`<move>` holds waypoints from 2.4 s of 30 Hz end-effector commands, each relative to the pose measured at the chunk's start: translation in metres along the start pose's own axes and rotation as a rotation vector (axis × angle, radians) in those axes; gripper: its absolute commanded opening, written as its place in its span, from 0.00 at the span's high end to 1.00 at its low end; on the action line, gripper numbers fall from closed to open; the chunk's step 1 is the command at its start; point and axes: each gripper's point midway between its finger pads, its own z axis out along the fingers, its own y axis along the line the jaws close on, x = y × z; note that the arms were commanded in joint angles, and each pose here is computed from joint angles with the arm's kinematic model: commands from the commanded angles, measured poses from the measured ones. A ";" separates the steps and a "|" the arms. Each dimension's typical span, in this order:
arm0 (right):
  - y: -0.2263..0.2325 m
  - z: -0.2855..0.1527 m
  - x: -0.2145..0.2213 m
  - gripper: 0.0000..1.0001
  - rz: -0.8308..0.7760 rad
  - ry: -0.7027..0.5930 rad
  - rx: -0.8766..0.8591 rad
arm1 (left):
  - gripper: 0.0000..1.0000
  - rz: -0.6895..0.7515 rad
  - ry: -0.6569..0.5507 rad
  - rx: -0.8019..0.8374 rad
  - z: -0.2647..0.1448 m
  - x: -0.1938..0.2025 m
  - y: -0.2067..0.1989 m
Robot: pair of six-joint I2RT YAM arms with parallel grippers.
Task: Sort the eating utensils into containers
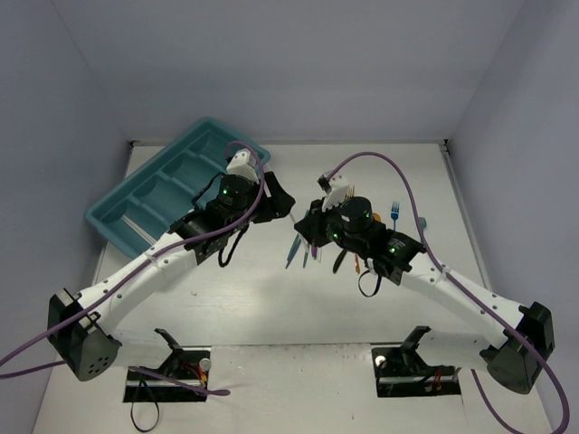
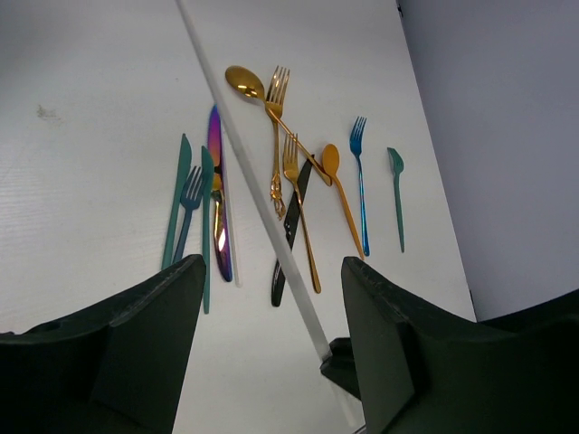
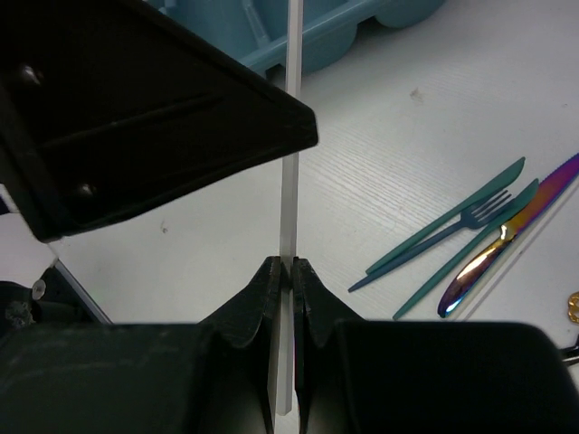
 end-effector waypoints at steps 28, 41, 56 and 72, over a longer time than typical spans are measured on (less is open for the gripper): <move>-0.019 -0.007 -0.024 0.30 0.051 -0.140 0.146 | 1.00 -0.097 -0.208 -0.355 -0.049 -0.071 0.105; -0.084 0.003 0.042 0.30 0.065 0.044 0.378 | 1.00 -0.230 -0.178 -0.861 -0.117 -0.117 0.322; -0.127 0.003 0.078 0.30 0.122 0.122 0.509 | 0.55 -0.370 -0.075 -1.028 -0.120 -0.108 0.407; -0.163 0.037 0.109 0.62 0.193 0.212 0.670 | 0.37 -0.021 -0.180 -0.547 -0.134 -0.112 0.214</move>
